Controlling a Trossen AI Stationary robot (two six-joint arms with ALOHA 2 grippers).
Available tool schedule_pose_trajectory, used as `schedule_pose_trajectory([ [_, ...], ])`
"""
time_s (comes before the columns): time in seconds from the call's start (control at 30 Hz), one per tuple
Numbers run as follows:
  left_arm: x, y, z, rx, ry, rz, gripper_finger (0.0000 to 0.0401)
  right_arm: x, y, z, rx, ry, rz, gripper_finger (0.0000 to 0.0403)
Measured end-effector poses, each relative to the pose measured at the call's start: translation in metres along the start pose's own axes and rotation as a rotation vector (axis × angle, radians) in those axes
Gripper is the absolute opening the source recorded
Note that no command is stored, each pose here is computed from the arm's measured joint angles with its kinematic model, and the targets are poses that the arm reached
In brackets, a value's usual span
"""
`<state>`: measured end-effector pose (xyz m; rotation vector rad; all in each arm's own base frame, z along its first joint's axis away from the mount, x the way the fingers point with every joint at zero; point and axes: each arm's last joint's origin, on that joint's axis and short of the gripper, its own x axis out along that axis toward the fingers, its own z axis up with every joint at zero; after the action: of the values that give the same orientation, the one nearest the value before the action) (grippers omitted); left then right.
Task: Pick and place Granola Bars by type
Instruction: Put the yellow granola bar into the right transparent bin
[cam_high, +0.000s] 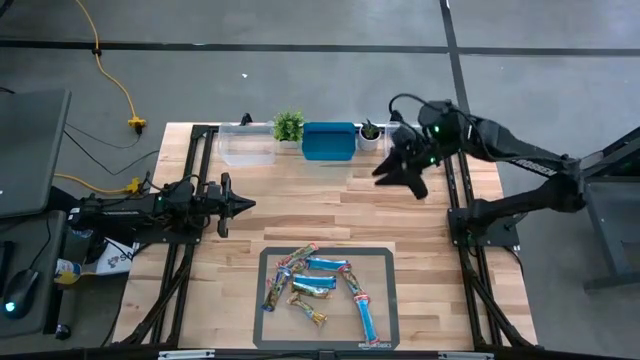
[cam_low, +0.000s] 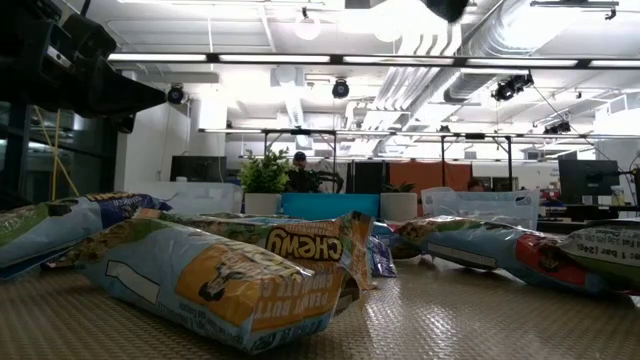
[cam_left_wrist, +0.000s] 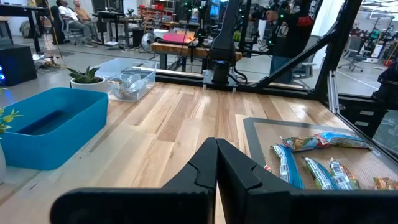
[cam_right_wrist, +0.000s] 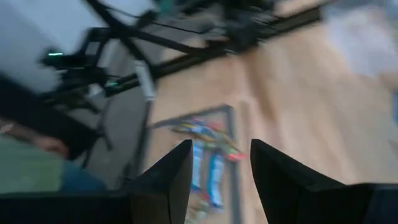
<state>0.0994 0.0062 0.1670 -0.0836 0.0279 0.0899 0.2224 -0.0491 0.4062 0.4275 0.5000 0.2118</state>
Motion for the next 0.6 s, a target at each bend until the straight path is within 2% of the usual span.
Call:
schedule_pose_trajectory([
  [0.27, 0.0, 0.0, 0.0, 0.0, 0.0, 0.0, 0.0001, 0.027, 0.055, 0.004, -0.07, -0.089, 0.214, 0.0141],
  [0.6, 0.0, 0.0, 0.0, 0.0, 0.0, 0.0, 0.0001, 0.072, 0.114, -0.006, -0.112, -0.203, 0.272, 0.0138],
])
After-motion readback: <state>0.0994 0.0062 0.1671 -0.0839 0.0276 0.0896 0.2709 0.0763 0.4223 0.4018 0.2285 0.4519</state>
